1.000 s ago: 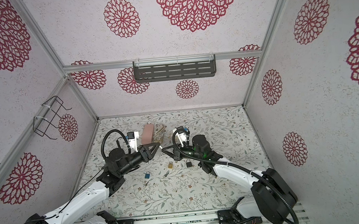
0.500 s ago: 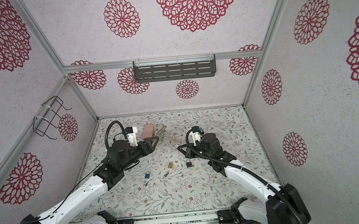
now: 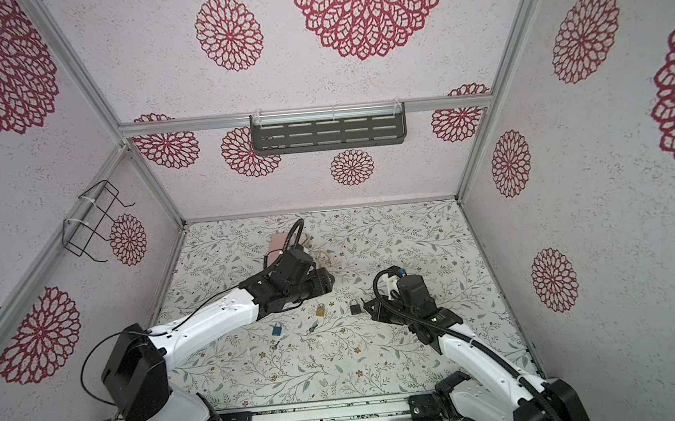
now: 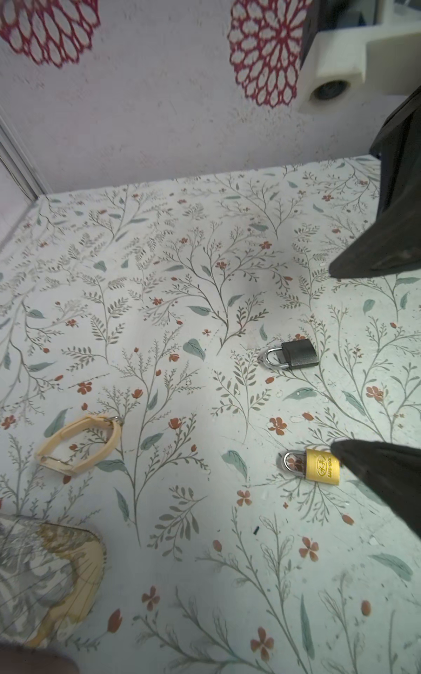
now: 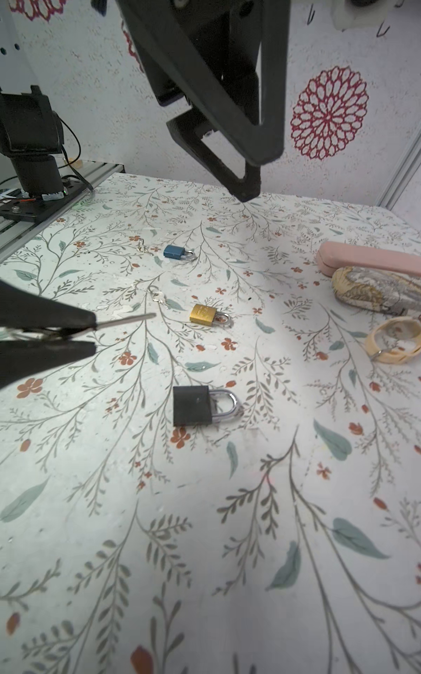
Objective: Unlock with the key
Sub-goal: 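Swing the left arm toward the black padlock while the right gripper holds the key, then lower the left gripper onto the black padlock and close it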
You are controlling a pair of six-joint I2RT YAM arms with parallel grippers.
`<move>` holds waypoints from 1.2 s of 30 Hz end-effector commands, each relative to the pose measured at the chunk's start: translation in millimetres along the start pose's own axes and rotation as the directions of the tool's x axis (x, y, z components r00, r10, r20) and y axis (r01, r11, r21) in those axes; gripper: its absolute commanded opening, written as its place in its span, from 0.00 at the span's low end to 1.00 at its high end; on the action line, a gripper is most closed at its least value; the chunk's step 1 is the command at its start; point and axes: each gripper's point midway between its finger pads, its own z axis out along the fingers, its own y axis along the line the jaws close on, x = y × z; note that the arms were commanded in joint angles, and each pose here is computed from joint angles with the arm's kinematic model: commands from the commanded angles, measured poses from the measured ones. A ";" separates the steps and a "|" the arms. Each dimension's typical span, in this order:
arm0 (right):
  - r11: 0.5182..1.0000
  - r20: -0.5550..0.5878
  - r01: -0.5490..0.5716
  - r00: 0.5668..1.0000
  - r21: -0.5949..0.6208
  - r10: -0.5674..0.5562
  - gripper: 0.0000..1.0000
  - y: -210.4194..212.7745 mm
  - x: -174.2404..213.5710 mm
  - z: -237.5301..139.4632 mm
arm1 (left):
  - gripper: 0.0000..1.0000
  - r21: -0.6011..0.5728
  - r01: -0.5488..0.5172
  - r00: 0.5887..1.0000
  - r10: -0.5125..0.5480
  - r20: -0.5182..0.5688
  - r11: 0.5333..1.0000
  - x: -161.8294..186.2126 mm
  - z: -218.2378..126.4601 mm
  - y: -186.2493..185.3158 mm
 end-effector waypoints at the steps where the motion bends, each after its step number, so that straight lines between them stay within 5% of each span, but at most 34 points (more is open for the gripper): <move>1: 0.998 0.016 -0.045 0.999 0.038 0.044 0.00 -10.0 0.3 -2.2 | 0.72 -0.113 -0.027 0.998 0.019 -0.068 0.993 15.5 17.6 11.6; 19: 0.984 -0.043 -0.114 0.992 0.134 0.121 0.00 -46.0 16.0 8.5 | 0.70 -0.245 -0.167 0.970 0.115 -0.212 0.955 50.0 103.1 6.1; 36: 0.985 -0.063 -0.124 0.989 0.120 0.132 0.00 -47.7 16.9 11.5 | 0.72 -0.301 -0.343 0.921 0.256 -0.295 0.890 79.2 133.1 -6.7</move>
